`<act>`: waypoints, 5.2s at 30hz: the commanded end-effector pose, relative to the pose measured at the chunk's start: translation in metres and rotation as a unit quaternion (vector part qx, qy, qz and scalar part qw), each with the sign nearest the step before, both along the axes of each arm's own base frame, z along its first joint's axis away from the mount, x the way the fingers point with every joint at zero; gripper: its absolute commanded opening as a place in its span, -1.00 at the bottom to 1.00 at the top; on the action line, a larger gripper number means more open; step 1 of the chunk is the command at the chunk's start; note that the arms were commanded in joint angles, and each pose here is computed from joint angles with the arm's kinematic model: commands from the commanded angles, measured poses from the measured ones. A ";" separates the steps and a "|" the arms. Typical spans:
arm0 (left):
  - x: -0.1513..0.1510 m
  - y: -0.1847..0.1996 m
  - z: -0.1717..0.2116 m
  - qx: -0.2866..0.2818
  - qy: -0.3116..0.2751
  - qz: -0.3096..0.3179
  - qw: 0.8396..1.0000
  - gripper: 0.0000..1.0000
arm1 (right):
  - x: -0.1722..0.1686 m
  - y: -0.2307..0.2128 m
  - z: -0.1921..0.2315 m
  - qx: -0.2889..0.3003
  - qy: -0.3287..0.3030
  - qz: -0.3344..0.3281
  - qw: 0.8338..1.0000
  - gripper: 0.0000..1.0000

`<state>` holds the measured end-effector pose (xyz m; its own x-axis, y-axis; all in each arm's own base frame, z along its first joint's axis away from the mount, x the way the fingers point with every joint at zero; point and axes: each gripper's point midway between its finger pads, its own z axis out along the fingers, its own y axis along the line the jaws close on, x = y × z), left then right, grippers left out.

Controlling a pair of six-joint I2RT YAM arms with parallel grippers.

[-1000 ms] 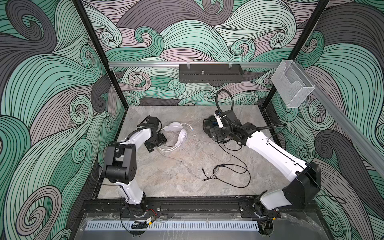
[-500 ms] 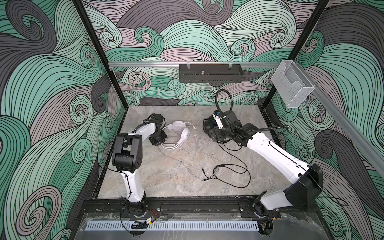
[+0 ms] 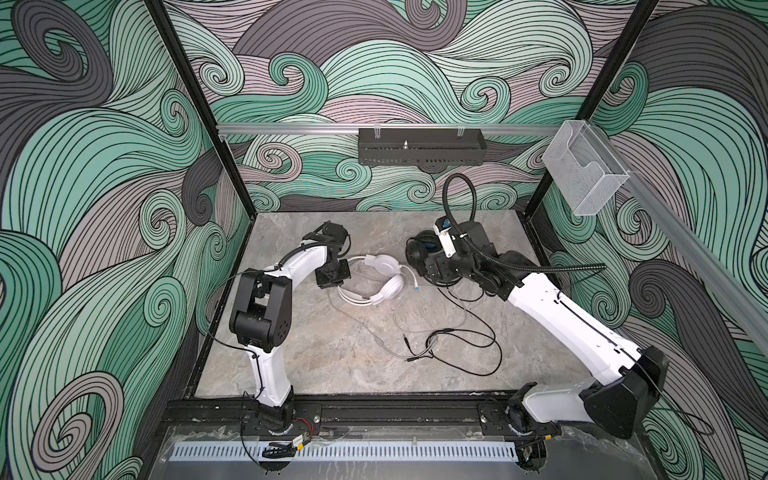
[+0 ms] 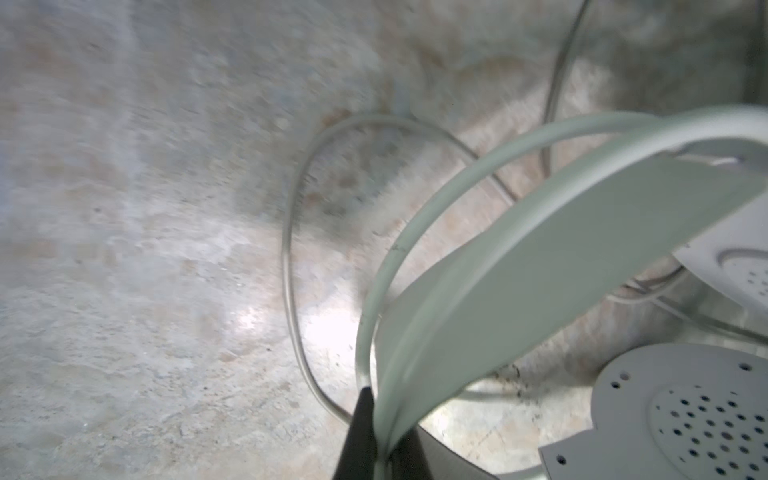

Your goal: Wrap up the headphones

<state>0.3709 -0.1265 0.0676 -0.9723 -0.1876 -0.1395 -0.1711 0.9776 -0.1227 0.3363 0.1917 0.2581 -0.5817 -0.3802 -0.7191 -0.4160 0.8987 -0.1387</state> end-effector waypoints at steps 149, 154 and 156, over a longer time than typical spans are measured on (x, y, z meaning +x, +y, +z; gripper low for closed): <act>-0.045 0.037 0.401 -0.124 -0.424 0.021 0.897 -1.00 | -0.098 0.073 -0.085 0.351 0.152 0.235 0.894 -0.90; -0.038 0.060 0.375 -0.095 -0.408 0.066 0.906 -1.00 | -0.091 0.022 -0.074 0.201 0.089 0.162 0.962 -1.00; -0.033 0.067 0.361 -0.083 -0.404 0.079 0.908 -1.00 | -0.093 -0.006 -0.064 0.113 0.062 0.135 0.982 -1.00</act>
<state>0.3331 -0.0693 0.4140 -0.6071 -0.3282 -0.7237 -0.0668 0.9286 -0.3650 0.2417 0.2313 0.1911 -0.6224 -0.2167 -0.7521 -0.6837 0.6183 0.3876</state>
